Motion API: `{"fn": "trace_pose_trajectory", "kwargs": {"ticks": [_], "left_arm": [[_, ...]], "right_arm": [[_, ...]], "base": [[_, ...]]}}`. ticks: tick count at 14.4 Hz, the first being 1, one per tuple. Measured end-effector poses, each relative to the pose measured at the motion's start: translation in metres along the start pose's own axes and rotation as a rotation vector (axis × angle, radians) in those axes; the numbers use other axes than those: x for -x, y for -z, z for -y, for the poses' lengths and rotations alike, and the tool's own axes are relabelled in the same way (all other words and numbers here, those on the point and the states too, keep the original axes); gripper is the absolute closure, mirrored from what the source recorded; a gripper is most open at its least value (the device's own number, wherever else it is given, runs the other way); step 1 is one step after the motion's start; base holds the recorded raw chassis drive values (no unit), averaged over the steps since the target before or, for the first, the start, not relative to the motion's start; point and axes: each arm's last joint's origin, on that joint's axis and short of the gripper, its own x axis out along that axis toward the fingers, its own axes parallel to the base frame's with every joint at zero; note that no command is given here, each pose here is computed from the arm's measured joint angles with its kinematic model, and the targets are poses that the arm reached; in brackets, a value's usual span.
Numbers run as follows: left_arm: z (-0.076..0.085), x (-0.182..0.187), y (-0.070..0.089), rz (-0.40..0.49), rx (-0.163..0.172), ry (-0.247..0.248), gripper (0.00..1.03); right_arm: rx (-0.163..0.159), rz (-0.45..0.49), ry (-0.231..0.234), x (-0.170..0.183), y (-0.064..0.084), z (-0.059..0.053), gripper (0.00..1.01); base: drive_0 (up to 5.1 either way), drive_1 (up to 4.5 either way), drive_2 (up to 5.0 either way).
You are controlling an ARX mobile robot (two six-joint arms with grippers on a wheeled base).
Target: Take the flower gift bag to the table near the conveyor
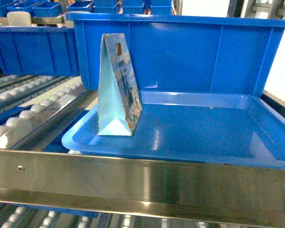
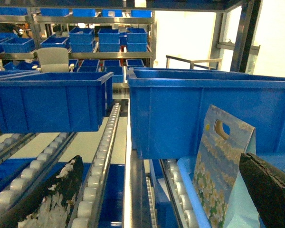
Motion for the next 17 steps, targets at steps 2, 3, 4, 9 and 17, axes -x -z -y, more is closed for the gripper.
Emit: {"fn": "trace_pose_trajectory", "kwargs": {"ticks": [2, 3, 4, 9, 17], "left_arm": [[0.001, 0.000, 0.000, -0.001, 0.001, 0.003, 0.05], [0.003, -0.002, 0.000, -0.004, 0.002, -0.007, 0.05], [0.010, -0.011, -0.002, -0.010, 0.009, -0.007, 0.05], [0.042, -0.045, 0.000, -0.042, 0.022, 0.016, 0.05], [0.087, -0.152, 0.028, -0.082, 0.034, 0.015, 0.05]], "right_arm": [[0.002, 0.000, -0.001, 0.000, 0.000, 0.000, 0.99], [0.002, 0.001, -0.001, 0.000, 0.000, 0.000, 0.99], [0.003, 0.000, -0.001, 0.000, 0.000, 0.000, 0.99], [0.003, 0.000, -0.001, 0.000, 0.000, 0.000, 0.99], [0.005, 0.000, -0.001, 0.000, 0.000, 0.000, 0.99]], "base": [[0.0, 0.00, 0.0], [0.0, 0.00, 0.0], [0.0, 0.00, 0.0], [0.0, 0.00, 0.0], [0.0, 0.00, 0.0]]}}
